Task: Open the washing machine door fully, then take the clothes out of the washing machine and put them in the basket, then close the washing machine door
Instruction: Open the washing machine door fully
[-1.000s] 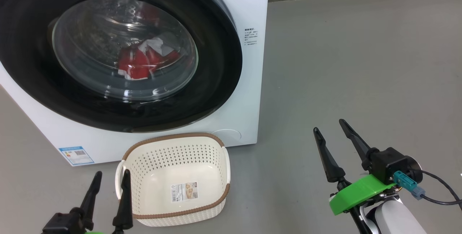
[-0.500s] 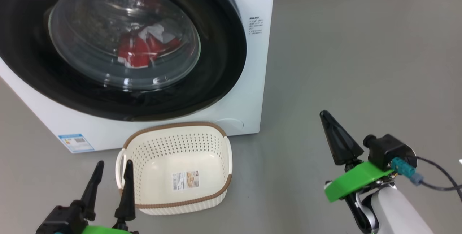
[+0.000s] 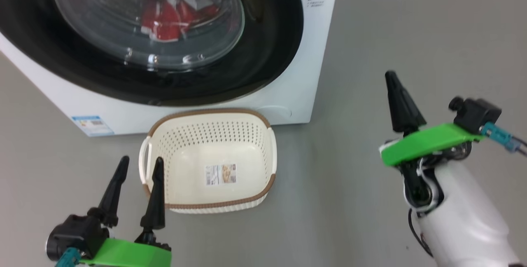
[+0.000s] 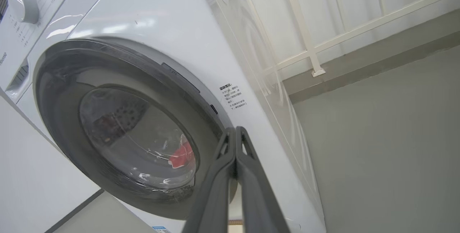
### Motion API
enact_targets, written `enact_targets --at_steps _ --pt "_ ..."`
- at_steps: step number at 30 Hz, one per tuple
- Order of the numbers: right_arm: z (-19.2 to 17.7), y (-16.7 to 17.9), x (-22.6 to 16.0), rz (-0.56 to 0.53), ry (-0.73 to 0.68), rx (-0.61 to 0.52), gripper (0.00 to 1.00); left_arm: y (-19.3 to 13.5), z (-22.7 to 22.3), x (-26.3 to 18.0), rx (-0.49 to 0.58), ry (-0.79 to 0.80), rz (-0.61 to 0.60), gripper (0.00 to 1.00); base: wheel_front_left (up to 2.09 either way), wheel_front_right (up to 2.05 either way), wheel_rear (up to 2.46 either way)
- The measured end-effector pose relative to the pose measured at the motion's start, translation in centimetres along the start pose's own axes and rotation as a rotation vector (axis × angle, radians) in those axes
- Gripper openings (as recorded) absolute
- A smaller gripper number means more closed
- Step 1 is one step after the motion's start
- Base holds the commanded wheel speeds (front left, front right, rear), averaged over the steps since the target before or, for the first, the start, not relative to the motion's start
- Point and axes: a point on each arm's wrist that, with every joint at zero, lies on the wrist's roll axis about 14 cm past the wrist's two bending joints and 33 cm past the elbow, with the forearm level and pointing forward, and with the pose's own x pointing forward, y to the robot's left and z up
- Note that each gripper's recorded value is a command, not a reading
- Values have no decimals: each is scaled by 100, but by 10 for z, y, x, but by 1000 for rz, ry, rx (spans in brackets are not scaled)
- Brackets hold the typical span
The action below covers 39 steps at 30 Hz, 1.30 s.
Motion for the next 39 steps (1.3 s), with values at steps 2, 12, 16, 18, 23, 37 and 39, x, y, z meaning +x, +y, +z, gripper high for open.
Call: enact_targets --at_steps 2,12,16,18,23,37,39 --pt "-3 0 11 -6 5 45 0 1 -1 3 0 0 2 100 0 0 0" --pt "-9 8 74 14 49 292 0 10 -11 20 -7 10 20 100 0 0 0" --pt "-12 14 101 34 101 407 0 13 -17 27 -3 20 24 100 0 0 0" --pt "-15 18 113 51 141 456 0 14 -20 32 -1 25 23 100 0 0 0" --pt "-29 33 139 98 254 561 0 20 -28 40 -1 36 33 100 0 0 0" --pt "-66 55 177 189 509 743 0 37 -49 42 22 96 68 100 0 0 0" --pt "-66 55 182 193 514 750 0 39 -52 41 24 103 74 100 0 0 0"
